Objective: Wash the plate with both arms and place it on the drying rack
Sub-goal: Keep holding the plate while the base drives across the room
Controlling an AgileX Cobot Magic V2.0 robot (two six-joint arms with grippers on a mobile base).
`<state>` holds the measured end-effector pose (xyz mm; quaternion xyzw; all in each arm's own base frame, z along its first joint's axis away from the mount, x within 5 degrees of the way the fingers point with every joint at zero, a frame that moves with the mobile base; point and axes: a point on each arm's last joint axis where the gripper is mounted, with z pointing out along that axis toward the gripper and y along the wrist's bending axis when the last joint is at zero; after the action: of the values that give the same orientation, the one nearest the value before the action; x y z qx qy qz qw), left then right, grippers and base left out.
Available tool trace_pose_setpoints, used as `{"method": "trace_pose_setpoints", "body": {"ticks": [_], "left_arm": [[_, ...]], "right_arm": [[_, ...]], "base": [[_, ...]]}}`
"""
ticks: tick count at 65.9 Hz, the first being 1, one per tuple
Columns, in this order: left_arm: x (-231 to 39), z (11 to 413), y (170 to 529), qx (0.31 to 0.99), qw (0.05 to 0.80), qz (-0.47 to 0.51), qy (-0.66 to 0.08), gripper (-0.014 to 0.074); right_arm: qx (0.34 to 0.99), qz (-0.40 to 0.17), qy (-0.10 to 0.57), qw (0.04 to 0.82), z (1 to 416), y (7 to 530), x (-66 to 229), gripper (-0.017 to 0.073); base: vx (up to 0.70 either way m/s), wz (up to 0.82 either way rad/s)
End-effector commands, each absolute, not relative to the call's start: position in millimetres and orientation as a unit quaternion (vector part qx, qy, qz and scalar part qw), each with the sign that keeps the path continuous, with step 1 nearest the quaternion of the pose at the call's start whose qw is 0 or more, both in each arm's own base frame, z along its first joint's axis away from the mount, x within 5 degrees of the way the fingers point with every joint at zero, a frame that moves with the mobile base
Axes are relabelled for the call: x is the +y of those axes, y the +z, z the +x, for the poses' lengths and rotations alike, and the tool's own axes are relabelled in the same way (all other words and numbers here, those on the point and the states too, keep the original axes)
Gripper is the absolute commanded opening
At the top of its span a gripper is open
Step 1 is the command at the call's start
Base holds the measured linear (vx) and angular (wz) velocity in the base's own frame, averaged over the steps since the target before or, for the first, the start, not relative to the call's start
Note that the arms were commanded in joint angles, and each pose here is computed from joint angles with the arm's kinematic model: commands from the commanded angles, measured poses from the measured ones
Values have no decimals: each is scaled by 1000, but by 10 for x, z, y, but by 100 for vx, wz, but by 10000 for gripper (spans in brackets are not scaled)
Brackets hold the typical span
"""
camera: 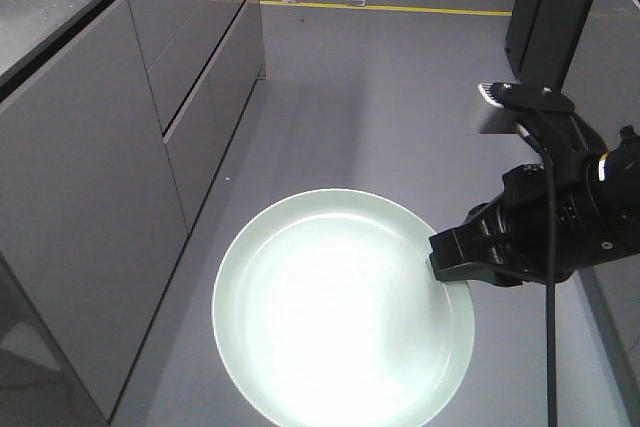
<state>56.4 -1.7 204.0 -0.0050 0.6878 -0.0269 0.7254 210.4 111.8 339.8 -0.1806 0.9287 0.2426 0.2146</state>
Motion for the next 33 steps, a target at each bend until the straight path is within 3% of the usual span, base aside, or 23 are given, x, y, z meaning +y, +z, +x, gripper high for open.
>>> {"method": "trace_pose_setpoints", "body": {"ticks": [1, 33], "left_arm": [[-18, 530, 2209, 645, 764, -6, -33, -7], [-18, 530, 2209, 645, 764, -6, -33, -7]], "right_arm": [[915, -177, 259, 254, 2079, 3565, 1120, -9], [915, -177, 259, 254, 2079, 3564, 1120, -9]], "base": [[22, -3], [22, -3]]}}
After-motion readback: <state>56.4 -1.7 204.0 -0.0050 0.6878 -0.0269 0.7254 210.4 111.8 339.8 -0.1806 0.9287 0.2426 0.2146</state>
